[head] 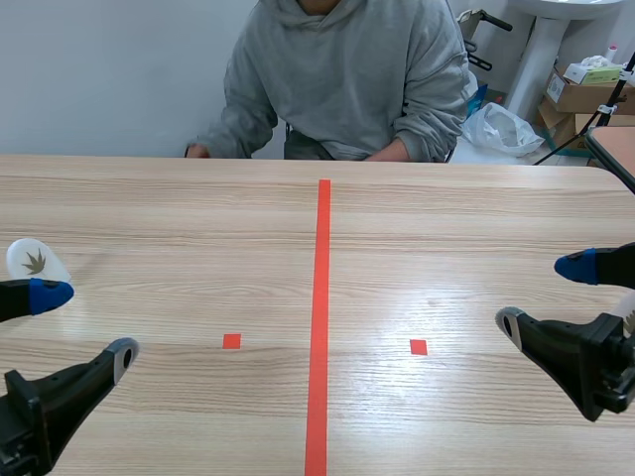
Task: Do the leaf sorting experiment
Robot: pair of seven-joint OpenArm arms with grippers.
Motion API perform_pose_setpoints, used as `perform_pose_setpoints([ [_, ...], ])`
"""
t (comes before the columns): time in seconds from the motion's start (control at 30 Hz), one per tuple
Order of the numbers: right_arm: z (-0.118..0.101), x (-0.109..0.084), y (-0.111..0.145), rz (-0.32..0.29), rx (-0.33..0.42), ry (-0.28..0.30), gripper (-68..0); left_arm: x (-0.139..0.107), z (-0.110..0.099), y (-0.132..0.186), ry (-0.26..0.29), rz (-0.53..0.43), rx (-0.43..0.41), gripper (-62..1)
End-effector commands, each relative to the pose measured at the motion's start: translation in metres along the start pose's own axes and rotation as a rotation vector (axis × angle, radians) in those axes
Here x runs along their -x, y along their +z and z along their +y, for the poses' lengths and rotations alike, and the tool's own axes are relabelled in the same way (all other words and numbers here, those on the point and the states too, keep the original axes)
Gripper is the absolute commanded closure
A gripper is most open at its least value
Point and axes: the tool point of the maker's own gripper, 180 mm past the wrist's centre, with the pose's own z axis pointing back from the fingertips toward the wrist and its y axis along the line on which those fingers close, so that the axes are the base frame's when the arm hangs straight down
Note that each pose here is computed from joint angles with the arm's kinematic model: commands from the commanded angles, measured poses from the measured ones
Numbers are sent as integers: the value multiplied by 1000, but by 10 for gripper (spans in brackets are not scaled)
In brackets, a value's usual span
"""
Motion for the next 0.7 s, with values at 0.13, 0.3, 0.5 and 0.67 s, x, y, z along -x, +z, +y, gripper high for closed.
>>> perform_pose_setpoints([
  [0.13,1,-12,-1,-26,-20,27,-560,-13,8,2,-21,-33,-9,-572],
  [0.3,1,-12,-1,-26,-20,27,-560,-13,8,2,-21,-32,-9,-572],
  [0.5,1,-12,-1,-26,-20,27,-560,-13,8,2,-21,-32,-9,-572],
  [0.67,1,-12,-1,-26,-20,27,-560,-13,8,2,-21,-33,-9,-572],
])
